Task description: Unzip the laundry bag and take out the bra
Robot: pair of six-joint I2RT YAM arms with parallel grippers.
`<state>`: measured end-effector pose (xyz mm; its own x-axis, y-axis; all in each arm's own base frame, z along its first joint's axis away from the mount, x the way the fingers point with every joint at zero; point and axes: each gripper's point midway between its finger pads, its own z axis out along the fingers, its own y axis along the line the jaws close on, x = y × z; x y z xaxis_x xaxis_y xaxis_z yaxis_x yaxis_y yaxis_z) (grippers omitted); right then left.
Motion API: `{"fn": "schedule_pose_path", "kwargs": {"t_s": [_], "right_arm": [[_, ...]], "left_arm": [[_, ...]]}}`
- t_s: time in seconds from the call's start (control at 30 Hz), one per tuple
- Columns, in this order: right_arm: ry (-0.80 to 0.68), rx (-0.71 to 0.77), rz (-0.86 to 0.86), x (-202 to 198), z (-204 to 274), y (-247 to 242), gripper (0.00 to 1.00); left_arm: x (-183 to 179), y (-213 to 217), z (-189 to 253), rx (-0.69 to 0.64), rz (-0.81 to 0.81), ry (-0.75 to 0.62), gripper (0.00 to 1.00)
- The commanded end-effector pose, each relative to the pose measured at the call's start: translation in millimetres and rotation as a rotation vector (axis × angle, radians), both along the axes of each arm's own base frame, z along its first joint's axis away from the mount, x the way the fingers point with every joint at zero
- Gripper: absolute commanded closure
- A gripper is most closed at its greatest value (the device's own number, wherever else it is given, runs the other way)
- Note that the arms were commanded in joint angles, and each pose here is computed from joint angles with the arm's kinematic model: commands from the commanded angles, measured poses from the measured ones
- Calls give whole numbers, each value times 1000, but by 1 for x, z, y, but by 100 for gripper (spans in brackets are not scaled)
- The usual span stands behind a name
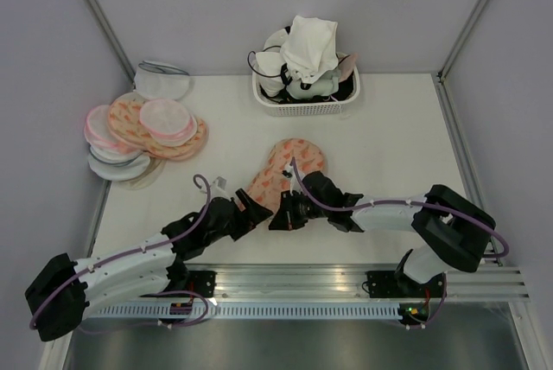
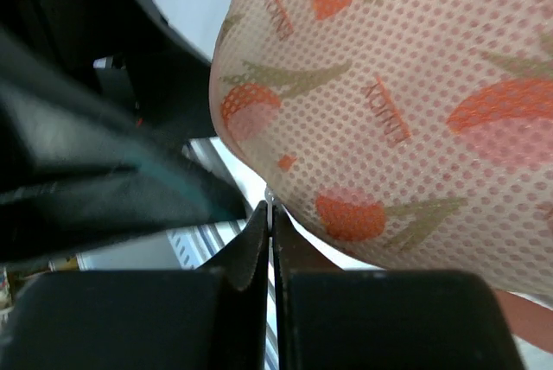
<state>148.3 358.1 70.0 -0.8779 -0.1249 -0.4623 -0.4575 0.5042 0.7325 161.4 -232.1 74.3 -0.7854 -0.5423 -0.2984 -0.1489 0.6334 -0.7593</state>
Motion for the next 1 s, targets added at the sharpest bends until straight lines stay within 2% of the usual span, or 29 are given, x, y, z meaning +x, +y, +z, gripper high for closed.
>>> {"fn": "schedule_pose_path", "kwargs": {"t_s": [0.0, 0.07, 0.1, 0.17, 0.2, 0.27, 0.3, 0.33, 0.4, 0.5, 0.53, 0.67, 0.77, 0.83, 0.97], "right_arm": [[-69, 114, 113, -17, 37, 25, 100], [-65, 97, 122, -23, 33, 21, 100], [-61, 96, 126, -26, 33, 20, 99], [-55, 94, 131, -32, 30, 17, 100], [-57, 97, 134, -34, 31, 16, 100], [-52, 88, 136, -37, 28, 14, 99], [-52, 88, 139, -40, 29, 13, 100], [-54, 86, 139, -40, 30, 13, 100], [-65, 36, 104, -36, 26, 7, 100], [-90, -133, 8, -21, 8, -16, 100], [-69, -236, -13, -22, -4, -31, 100], [-90, -427, -106, -12, -22, -68, 100], [-123, -562, -189, -2, -32, -98, 99], [-146, -642, -253, 8, -36, -117, 100], [-168, -725, -423, 38, -31, -152, 100]], "left_arm": [[29, 15, 4, -52, 210, -63, 17], [37, 22, 8, -56, 260, -100, 26], [40, 23, 10, -60, 275, -112, 38], [46, 24, 19, -66, 289, -148, 51], [48, 24, 20, -60, 292, -156, 64], [50, 22, 23, -57, 295, -165, 80], [51, 22, 23, -54, 296, -162, 93], [51, 21, 23, -44, 291, -165, 98], [53, 20, 26, -33, 287, -178, 98], [55, 24, 29, -4, 289, -199, 98], [57, 27, 32, 3, 296, -215, 98], [64, 37, 43, 49, 308, -267, 98], [68, 36, 53, 71, 248, -305, 98], [64, 28, 55, 109, 140, -324, 98], [64, 30, 57, 287, -12, -339, 98]]}}
